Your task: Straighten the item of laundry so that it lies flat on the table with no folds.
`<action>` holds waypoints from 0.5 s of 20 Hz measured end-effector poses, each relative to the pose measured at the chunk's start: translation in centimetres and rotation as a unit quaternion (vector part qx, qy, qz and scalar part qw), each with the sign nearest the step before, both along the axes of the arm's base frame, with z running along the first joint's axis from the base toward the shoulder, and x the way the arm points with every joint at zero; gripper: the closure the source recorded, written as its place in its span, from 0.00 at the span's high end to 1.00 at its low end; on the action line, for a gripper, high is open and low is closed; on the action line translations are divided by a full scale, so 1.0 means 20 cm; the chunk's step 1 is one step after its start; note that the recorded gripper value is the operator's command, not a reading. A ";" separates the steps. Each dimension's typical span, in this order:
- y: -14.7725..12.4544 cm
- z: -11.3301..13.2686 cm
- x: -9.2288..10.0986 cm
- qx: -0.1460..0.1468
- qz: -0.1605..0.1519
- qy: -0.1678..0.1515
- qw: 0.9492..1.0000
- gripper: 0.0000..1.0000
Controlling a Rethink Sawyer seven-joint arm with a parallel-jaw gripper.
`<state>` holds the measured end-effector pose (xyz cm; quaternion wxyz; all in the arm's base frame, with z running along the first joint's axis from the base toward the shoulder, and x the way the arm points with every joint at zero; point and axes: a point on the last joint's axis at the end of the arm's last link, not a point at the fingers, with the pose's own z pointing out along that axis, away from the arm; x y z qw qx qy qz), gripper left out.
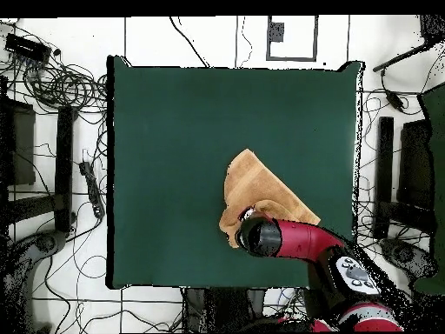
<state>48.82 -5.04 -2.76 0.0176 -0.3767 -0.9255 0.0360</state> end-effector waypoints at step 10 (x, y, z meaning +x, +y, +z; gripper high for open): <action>-0.06 0.12 -0.12 -0.019 -0.036 0.007 0.999 0.00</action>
